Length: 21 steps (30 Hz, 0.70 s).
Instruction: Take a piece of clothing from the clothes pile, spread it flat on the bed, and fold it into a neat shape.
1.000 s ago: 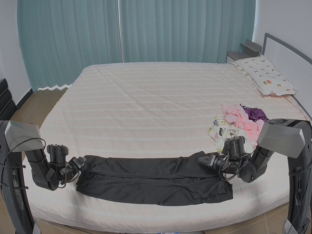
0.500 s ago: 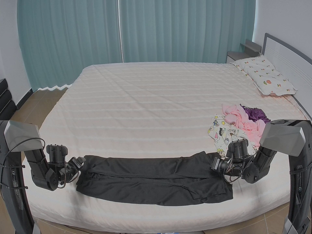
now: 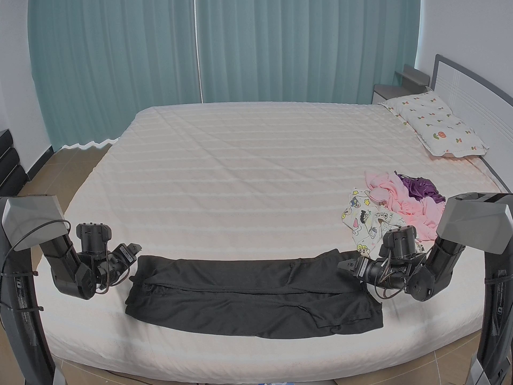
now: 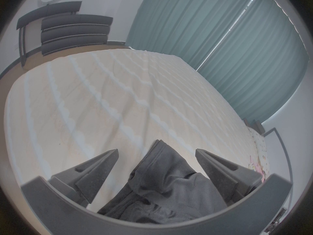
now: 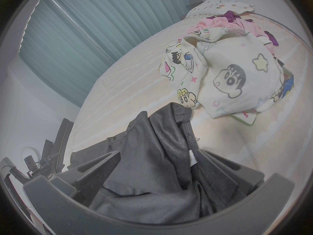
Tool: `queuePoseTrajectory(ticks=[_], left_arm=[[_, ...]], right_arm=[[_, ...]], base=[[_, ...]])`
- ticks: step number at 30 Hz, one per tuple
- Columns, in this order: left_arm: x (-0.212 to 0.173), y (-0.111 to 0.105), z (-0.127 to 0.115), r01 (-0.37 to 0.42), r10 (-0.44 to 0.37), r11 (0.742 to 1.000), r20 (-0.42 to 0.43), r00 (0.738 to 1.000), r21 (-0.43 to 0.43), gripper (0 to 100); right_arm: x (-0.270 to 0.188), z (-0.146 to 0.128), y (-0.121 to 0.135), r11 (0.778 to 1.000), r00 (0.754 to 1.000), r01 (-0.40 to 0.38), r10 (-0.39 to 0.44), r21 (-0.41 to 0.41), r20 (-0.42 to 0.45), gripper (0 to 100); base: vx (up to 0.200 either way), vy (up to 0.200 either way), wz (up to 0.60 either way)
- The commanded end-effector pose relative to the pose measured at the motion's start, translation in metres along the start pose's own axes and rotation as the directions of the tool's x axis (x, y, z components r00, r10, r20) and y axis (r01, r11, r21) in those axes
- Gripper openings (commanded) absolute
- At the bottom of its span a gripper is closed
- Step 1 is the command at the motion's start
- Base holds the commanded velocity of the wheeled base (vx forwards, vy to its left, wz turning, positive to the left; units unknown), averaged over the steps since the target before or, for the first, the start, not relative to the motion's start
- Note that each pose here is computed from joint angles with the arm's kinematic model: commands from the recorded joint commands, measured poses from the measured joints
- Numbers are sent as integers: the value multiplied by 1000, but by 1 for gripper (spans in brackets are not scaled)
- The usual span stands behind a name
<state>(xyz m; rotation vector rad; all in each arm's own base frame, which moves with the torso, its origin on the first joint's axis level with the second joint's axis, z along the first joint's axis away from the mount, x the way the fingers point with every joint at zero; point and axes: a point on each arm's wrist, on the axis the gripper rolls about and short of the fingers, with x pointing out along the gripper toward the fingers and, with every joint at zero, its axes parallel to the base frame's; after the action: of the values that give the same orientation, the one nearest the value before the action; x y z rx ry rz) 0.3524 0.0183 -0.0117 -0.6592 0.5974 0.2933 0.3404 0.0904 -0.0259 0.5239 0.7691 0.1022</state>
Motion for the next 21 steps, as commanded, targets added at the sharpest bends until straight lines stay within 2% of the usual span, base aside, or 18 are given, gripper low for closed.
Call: queuePoseTrajectory(ticks=[1, 6, 10, 21], left_arm=[[20, -14, 14, 46, -44, 997, -30, 999, 70, 100], [25, -20, 15, 138, -125, 983, -108, 986, 118, 100], [35, -15, 8, 132, -105, 968, -131, 986, 213, 100], [49, -11, 3, 120, -88, 963, -139, 986, 241, 100]], right_arm=[[-22, -6, 2, 1000, 1000, 5, -5, 24, -16, 100], [-27, -7, -3, 999, 1000, -5, 5, 35, 4, 100], [-25, -12, -3, 999, 1000, -15, 15, 30, 2, 100], [-23, -13, 0, 999, 1000, -25, 25, 23, 2, 100]], base=[[0, 0, 0], [0, 0, 0], [0, 0, 0], [0, 0, 0]])
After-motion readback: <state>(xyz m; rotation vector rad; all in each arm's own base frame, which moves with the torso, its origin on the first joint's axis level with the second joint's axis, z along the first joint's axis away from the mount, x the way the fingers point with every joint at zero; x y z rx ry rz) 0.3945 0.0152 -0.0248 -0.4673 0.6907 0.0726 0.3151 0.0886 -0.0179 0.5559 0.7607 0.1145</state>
